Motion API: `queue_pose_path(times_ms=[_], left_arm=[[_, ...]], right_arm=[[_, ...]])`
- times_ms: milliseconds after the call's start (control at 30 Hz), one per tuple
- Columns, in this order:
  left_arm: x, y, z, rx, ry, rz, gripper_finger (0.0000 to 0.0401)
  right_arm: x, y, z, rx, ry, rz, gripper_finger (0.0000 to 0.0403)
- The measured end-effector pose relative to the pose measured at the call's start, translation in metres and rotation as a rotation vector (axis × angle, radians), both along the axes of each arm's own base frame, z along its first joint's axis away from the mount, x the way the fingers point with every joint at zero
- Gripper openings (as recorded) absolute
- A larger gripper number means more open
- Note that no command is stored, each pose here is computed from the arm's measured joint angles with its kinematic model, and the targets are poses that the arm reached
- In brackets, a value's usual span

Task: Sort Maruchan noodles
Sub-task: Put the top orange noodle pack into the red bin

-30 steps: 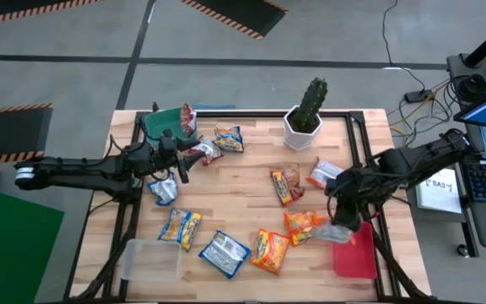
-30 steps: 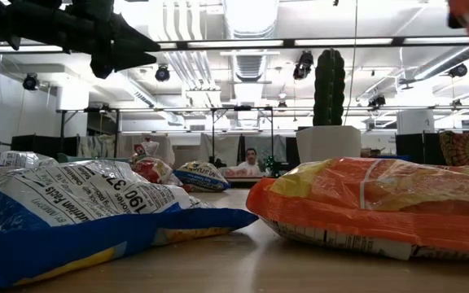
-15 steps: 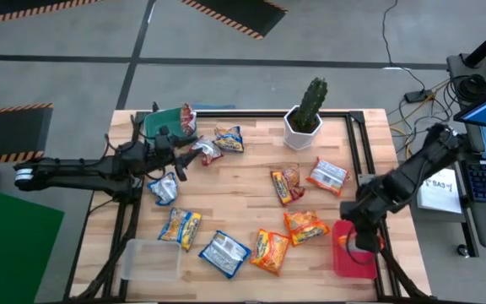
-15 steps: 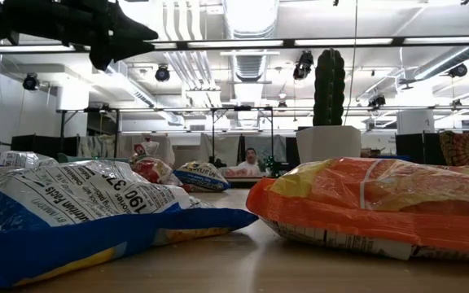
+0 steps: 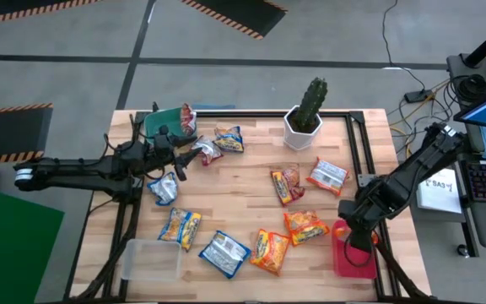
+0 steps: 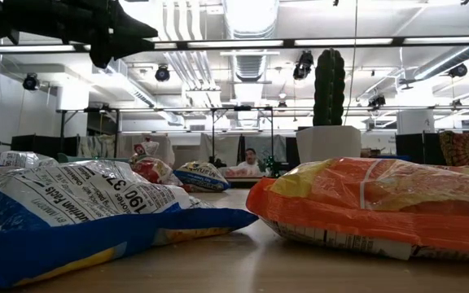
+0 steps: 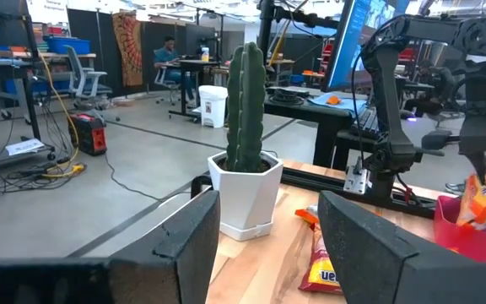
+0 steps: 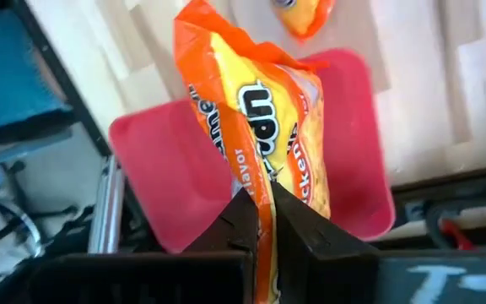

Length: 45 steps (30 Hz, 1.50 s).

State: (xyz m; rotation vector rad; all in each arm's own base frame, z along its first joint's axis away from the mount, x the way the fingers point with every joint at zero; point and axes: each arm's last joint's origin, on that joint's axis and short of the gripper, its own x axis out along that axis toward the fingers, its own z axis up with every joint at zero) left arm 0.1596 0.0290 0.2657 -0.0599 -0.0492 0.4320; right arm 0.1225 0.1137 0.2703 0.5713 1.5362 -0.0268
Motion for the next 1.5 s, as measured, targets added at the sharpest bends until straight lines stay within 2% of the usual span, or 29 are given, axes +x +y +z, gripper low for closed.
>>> queue_pose_path(times_ms=[300,733,1000,1200,1367,1500], left_arm=[[0.0,0.0,0.0,-0.003,-0.002,0.0,0.0185],[-0.0005,0.0,0.0015,-0.002,-0.016,0.0,0.0185],[-0.0007,-0.0001,0.0019,-0.018,-0.026,-0.002,0.0185],[-0.0009,-0.0001,0.0025,-0.017,-0.031,-0.003,0.0185],[-0.0023,-0.0003,0.0046,-0.007,-0.047,-0.003,0.0185],[-0.0066,-0.0009,0.0093,-0.001,-0.083,-0.004,0.0185]], right_arm=[[0.0026,-0.001,-0.0065,-0.081,-0.028,-0.038,0.0012],[0.002,-0.0012,-0.0061,-0.057,0.033,-0.213,0.0013],[0.0022,-0.0012,-0.0062,-0.062,0.023,-0.194,0.0013],[0.0029,-0.0018,-0.0062,-0.078,0.014,-0.25,0.0014],[0.0027,-0.0019,-0.0061,-0.067,0.051,-0.359,0.0043],[0.0028,-0.0019,-0.0063,-0.065,0.062,-0.391,0.0076]])
